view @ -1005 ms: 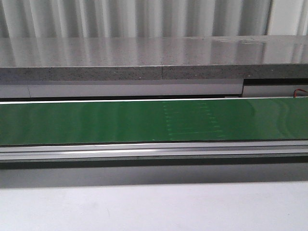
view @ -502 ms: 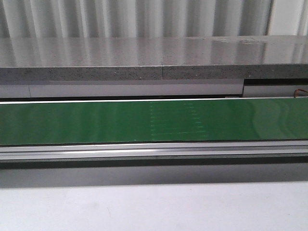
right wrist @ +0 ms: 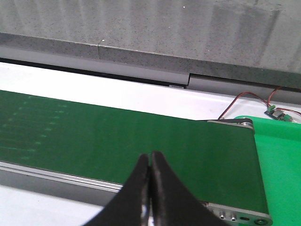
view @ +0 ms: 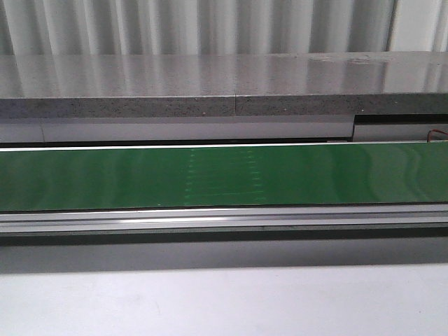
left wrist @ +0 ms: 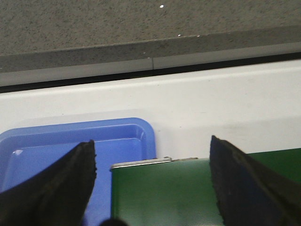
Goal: Move button from right to left
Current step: 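Lower the button into the blue tray and open the left gripper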
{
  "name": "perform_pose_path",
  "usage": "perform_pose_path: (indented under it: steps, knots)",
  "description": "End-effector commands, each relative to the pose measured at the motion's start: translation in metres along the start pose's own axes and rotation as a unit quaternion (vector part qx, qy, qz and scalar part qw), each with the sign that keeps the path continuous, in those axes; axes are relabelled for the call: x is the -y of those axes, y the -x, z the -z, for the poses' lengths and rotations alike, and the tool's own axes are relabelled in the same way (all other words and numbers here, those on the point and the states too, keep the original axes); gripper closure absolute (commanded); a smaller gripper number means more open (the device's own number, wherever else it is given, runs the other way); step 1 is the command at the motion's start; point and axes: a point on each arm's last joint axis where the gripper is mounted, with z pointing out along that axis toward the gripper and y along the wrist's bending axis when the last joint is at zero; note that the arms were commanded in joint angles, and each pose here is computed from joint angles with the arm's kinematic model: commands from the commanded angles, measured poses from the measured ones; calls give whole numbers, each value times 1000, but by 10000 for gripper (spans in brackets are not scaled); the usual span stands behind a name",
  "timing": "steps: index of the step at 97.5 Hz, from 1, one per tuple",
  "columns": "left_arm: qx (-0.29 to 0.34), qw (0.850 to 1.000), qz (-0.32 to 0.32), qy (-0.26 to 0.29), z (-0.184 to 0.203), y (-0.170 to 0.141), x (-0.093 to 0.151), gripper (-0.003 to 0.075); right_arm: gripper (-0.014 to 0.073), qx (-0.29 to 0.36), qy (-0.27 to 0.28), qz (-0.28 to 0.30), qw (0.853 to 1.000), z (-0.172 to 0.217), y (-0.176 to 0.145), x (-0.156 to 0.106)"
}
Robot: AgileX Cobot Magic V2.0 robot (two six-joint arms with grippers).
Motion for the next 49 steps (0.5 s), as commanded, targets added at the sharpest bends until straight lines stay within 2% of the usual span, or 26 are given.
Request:
perform_pose_path:
  steps: [1,21,39,44,49]
  knots:
    - [70,997,12,6,27,9,11,227,663,45,-12,1,999,3,14,2]
    - [131,991,-6,-4,63,-16,41,228,663,45,-12,1,999,3,14,2]
    - [178,983,30,-44,95,-39,61,230,663,45,-12,1,999,3,14,2]
    - [185,981,36,-52,102,-46,64,251,663,45,-12,1,999,3,14,2]
    - [193,979,39,-56,109,-54,67,303,663,45,-12,1,999,3,14,2]
